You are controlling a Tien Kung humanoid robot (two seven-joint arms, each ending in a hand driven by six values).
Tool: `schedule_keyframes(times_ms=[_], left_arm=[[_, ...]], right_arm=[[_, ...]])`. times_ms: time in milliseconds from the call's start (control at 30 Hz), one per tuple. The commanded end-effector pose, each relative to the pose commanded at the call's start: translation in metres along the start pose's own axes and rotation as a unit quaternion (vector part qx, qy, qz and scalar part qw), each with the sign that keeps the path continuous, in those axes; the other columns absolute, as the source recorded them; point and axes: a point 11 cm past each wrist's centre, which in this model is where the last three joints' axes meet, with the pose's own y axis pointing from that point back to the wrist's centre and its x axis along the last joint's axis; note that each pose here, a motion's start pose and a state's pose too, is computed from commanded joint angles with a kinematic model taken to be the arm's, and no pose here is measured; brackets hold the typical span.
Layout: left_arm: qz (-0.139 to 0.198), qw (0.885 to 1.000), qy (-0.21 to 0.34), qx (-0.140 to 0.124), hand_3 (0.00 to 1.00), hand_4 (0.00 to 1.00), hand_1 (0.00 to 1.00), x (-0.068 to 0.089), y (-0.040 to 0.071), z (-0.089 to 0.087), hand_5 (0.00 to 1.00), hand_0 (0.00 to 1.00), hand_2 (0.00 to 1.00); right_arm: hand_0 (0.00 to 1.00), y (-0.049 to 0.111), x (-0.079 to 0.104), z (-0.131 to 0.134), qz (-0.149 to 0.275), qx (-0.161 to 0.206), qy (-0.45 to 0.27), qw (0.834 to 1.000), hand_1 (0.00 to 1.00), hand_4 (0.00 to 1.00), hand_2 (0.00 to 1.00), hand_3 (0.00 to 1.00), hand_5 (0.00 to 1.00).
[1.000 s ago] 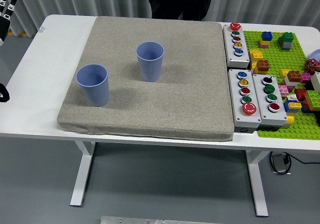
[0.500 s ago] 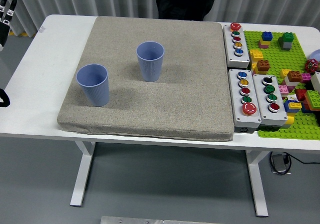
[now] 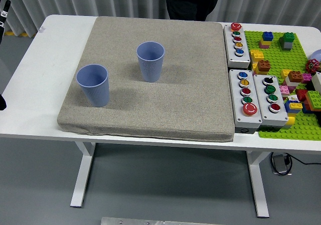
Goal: Pick cup pour cup place
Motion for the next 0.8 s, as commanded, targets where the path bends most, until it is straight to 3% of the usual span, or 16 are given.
schedule_keyframes(times_ms=[300, 800], left_arm=[[0.015, 1.0, -0.002, 0.003, 0.845, 0.799, 0.782, 0.013, 0.011, -0.002, 0.998, 0.786, 0.852], [0.016, 1.0, -0.006, 0.006, 0.844, 0.797, 0.782, 0.015, 0.016, -0.003, 0.998, 0.783, 0.85]], right_arm=[[0.693, -0.002, 0.006, 0.008, 0.008, -0.008, 0.008, 1.0, 0.657, 0.002, 0.608, 0.627, 0.269], [0.692, -0.003, 0.009, 0.009, 0.009, -0.009, 0.011, 1.0, 0.657, 0.002, 0.608, 0.628, 0.275]])
